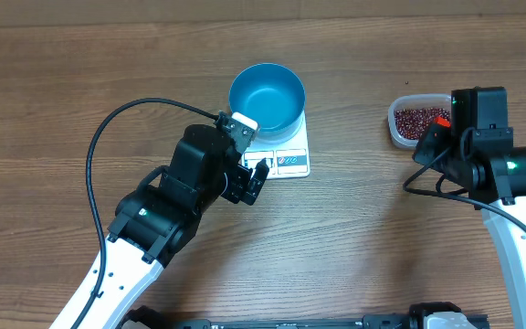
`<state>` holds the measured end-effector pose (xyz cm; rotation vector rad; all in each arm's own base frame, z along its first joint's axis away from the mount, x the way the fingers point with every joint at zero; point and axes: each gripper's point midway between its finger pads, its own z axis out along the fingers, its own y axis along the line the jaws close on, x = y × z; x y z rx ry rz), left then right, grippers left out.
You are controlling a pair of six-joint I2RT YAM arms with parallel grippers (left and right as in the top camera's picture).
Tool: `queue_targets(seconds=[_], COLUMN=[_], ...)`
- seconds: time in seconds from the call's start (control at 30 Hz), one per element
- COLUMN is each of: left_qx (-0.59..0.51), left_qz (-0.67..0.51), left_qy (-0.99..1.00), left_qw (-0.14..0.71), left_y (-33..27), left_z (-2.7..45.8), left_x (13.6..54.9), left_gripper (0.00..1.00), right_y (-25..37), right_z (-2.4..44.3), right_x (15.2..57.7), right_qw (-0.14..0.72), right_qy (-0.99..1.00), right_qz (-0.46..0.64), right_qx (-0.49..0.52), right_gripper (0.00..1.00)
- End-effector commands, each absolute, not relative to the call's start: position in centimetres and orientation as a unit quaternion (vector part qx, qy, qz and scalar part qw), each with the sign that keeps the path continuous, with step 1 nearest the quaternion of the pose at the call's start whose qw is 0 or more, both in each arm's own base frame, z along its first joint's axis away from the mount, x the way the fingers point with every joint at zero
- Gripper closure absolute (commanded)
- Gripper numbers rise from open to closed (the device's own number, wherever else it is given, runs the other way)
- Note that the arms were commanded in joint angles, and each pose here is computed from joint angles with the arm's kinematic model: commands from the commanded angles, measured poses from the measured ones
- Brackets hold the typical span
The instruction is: Scoop item into bowl and weigh 150g on scale
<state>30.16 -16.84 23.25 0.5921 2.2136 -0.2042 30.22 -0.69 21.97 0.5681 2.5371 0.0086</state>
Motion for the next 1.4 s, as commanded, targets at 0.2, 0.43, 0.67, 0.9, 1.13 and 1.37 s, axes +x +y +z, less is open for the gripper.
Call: queue_targets(seconds=[0.2, 0.43, 0.67, 0.9, 1.13, 1.37], left_qx=[0.242, 0.242, 0.242, 0.242, 0.242, 0.242], left_qz=[-0.076, -0.076, -0.076, -0.076, -0.076, -0.076], left_qy=[0.877, 0.877, 0.877, 0.877, 0.877, 0.877], left_qw=[0.407, 0.407, 0.407, 0.407, 0.407, 0.407], left_y=[-16.7, -16.7, -16.7, -16.7, -16.7, -16.7], left_z=[23.0, 23.0, 23.0, 23.0, 23.0, 23.0], left_x=[30.2, 30.2, 30.2, 30.2, 30.2, 30.2], left_gripper=[0.0, 0.0, 0.0, 0.0, 0.0, 0.0], right_y=[-0.8, -0.8, -2.4, -5.1, -4.5, -4.6], right_z=[23.3, 22.9, 22.1, 20.5, 19.1, 17.9], right_x=[31.0, 31.4, 33.2, 35.1, 36.9, 38.2], right_qw=[0.291, 0.286, 0.288, 0.281, 0.28, 0.278], right_qy=[0.937, 0.946, 0.95, 0.947, 0.95, 0.951], right_qz=[0.003, -0.012, -0.038, -0.05, -0.032, -0.032], right_qx=[0.195, 0.15, 0.111, 0.144, 0.13, 0.13], right_gripper=[0.96, 0.96, 0.96, 0.96, 0.96, 0.96])
